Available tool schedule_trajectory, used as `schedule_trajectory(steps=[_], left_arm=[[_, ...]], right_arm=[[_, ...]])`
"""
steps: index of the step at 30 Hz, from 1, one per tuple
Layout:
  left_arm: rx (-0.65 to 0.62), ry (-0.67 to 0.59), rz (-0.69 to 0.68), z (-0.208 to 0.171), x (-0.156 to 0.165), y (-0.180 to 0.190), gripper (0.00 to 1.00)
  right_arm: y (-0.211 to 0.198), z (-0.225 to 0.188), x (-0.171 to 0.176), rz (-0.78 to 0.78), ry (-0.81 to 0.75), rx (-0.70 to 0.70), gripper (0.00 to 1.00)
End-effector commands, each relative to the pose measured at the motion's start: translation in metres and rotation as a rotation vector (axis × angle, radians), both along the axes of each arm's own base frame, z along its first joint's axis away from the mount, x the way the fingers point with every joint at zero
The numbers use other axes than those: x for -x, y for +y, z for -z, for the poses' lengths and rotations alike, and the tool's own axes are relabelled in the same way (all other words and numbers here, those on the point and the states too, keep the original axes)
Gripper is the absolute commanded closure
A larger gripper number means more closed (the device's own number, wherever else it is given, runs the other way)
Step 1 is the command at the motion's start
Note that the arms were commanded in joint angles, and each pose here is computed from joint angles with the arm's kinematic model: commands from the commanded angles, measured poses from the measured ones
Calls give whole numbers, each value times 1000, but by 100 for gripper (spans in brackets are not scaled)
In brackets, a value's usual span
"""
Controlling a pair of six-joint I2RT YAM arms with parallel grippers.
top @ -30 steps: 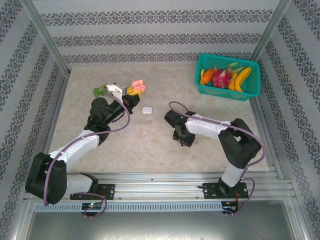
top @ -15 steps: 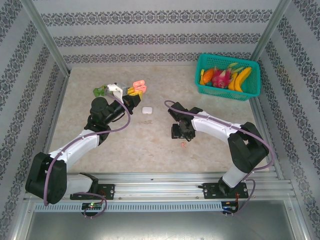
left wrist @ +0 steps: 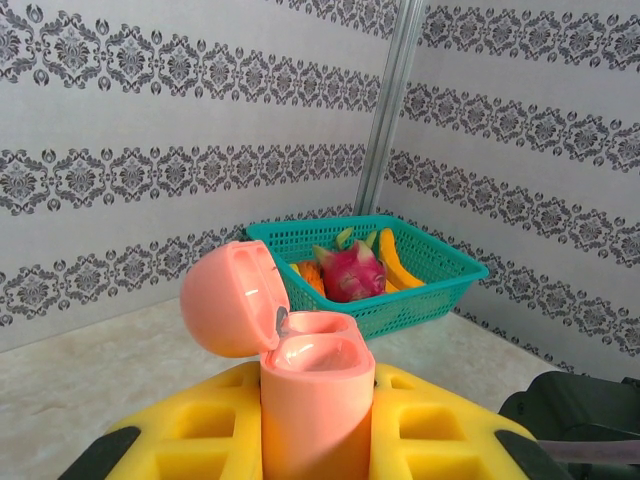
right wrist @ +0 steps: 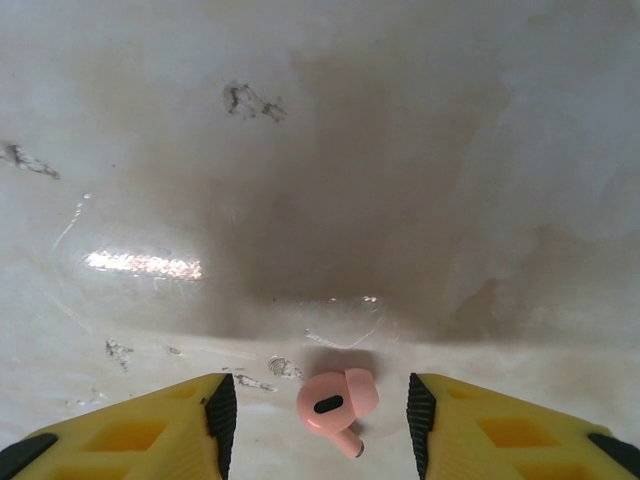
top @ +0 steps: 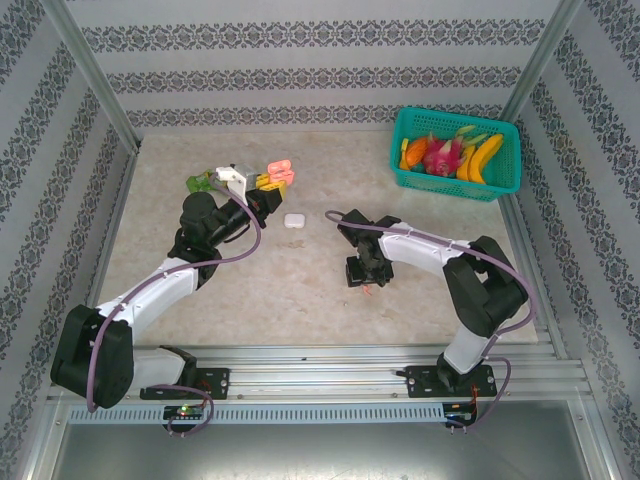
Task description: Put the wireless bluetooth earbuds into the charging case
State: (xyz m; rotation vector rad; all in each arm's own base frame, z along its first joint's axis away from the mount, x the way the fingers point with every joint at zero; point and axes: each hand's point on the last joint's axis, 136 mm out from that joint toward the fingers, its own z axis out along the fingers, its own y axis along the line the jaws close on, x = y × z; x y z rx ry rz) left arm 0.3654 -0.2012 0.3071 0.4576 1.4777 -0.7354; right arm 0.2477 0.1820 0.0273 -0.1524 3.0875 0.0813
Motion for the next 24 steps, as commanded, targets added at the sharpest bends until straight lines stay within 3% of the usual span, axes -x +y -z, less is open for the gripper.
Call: schedule_trajectory(steps=[1,24], left_arm=[[0,-59,5,-21,0,1,100],[6,-54,2,-16,-3,2,100]], right_arm=[[-6,7,10,35,44,28,50],[-7,24,21,61,84,63,54]])
